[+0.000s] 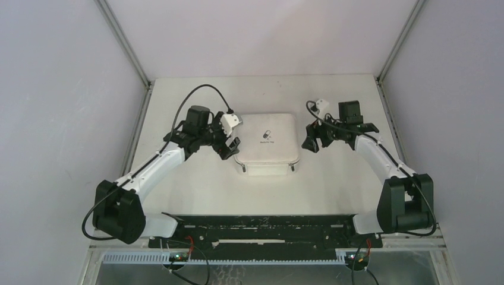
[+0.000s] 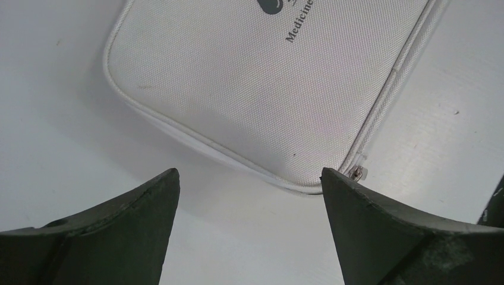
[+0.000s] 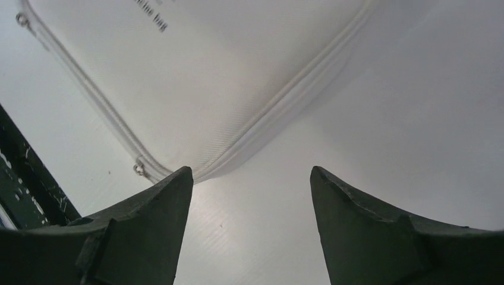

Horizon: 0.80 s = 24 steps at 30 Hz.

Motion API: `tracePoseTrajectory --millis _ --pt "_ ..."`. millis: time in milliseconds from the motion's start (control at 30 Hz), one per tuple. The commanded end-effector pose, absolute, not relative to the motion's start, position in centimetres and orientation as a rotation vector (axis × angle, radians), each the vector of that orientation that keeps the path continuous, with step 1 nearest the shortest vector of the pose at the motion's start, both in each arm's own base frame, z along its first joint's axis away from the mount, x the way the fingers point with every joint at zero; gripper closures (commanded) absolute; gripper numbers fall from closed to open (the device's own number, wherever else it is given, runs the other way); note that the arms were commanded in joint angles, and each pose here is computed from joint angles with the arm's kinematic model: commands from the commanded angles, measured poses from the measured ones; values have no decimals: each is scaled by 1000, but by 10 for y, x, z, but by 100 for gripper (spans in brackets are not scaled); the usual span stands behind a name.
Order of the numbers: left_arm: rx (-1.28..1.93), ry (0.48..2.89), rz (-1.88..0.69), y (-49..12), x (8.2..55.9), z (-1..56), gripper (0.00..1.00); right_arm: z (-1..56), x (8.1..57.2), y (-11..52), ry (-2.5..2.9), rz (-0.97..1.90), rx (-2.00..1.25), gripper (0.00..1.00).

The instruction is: Organize the medicine kit

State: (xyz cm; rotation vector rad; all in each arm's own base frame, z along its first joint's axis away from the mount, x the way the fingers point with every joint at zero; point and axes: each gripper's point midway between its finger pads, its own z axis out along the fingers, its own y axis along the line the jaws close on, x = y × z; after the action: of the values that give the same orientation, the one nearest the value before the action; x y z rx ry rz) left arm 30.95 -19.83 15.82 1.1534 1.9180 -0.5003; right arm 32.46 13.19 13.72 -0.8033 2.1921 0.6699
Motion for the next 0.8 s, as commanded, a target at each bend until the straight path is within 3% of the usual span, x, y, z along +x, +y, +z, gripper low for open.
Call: tracePoseTrajectory --millis 0,267,633,767 --pt "1282 1757 -391 -217 326 175 7 130 313 152 2030 652 -990 29" --pt "1446 1626 -341 -250 323 175 8 97 292 172 2074 660 -1090 32" --pt "1501 1656 -345 -258 318 152 11 96 273 176 2084 734 -1088 33" --pt "1485 1669 -371 -261 314 152 12 102 286 182 2060 741 -1068 40"
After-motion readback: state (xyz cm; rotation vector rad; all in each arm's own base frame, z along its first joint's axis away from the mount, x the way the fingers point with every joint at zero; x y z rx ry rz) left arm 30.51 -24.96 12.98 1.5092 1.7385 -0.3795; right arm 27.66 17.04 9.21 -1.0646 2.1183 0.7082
